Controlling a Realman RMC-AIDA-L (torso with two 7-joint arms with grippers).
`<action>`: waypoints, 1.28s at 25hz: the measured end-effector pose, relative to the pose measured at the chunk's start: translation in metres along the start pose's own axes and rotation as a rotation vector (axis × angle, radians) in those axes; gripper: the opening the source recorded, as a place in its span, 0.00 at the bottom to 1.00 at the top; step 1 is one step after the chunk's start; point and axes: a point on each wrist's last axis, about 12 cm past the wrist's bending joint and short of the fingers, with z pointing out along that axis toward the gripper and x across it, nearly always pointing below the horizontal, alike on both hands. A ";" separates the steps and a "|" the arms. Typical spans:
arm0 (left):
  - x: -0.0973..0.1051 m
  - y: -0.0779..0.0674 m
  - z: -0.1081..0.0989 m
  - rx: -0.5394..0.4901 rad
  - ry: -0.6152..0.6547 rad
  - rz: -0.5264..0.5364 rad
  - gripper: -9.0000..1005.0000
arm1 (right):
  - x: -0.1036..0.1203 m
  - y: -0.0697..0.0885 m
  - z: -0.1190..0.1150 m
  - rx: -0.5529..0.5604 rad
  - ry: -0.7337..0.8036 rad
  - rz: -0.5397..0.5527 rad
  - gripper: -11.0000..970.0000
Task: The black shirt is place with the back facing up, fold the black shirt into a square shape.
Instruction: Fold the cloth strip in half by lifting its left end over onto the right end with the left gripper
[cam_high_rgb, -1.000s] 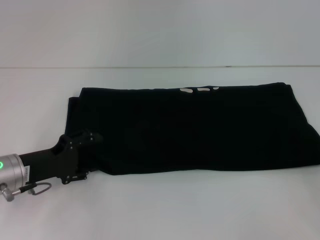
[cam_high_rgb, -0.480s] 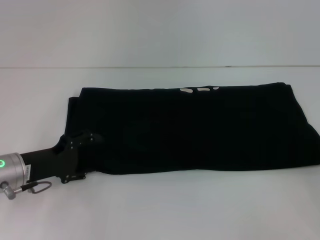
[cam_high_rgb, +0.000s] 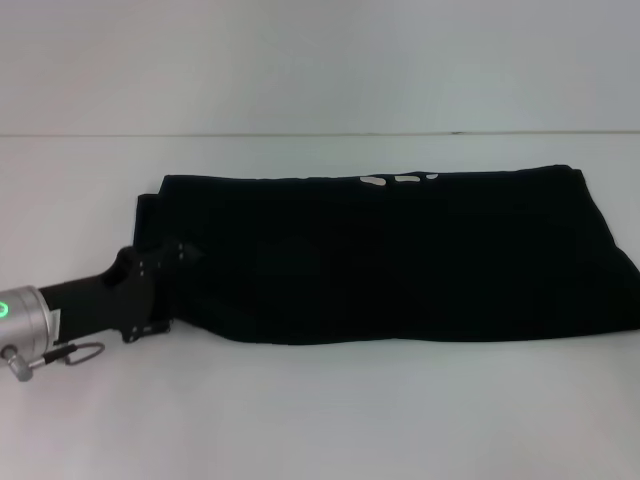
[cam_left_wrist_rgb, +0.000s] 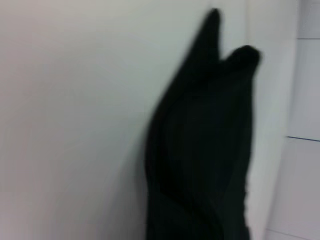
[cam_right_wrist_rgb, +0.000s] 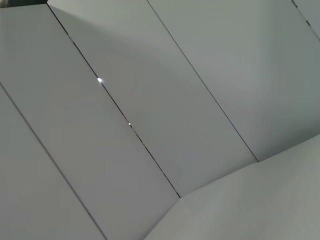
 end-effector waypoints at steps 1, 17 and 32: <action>0.000 -0.002 0.000 0.022 -0.001 0.007 0.80 | 0.000 0.000 0.000 0.000 -0.001 0.000 0.86; 0.001 -0.004 0.011 -0.012 0.003 0.039 0.79 | 0.000 0.000 -0.001 0.004 -0.006 0.001 0.86; -0.001 0.000 0.011 -0.058 -0.001 0.011 0.78 | 0.000 0.000 -0.002 0.007 -0.006 0.003 0.86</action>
